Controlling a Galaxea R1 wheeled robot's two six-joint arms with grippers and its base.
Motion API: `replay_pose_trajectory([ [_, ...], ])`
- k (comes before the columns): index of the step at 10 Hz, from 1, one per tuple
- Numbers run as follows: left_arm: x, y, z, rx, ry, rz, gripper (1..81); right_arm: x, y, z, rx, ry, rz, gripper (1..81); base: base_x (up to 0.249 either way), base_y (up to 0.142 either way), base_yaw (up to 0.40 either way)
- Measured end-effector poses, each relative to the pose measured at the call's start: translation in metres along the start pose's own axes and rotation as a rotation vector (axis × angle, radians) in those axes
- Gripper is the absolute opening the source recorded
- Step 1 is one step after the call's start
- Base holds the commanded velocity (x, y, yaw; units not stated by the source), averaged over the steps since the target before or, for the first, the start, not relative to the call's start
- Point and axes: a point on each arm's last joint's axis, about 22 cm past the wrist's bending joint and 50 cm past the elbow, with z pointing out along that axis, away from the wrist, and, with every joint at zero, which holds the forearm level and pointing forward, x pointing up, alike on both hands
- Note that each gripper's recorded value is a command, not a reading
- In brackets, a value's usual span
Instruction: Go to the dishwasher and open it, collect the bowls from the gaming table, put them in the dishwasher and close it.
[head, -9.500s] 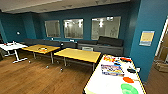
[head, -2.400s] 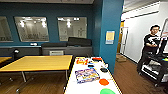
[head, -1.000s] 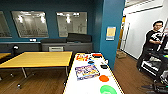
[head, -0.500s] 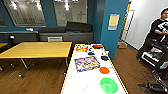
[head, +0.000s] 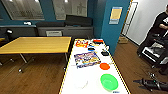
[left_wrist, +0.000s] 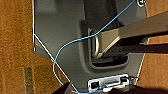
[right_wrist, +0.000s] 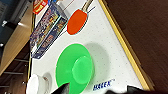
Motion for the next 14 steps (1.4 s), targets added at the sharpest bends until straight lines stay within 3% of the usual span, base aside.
replay_pose_trajectory([
  [4,0.000,-0.002,0.000,0.003,-0.001,-0.007,81.1,0.011,0.000,0.039,-0.006,0.006,0.015,81.1,0.000,0.000,0.000],
  [7,0.000,-0.003,-0.001,0.004,-0.001,-0.008,81.1,0.018,0.024,0.059,-0.052,0.025,0.127,81.1,0.000,0.000,0.000],
  [9,-0.001,-0.003,-0.001,0.004,-0.002,-0.008,81.1,0.024,0.023,0.077,-0.056,0.040,0.176,81.1,0.000,0.000,0.000],
  [12,-0.001,-0.008,-0.002,0.012,-0.004,-0.015,81.1,0.047,0.021,0.099,-0.037,0.152,0.198,81.1,0.000,0.000,0.000],
  [14,0.000,-0.011,-0.003,0.018,-0.003,-0.024,81.1,0.052,0.020,0.115,-0.041,0.172,0.202,81.1,0.000,0.000,0.000],
])
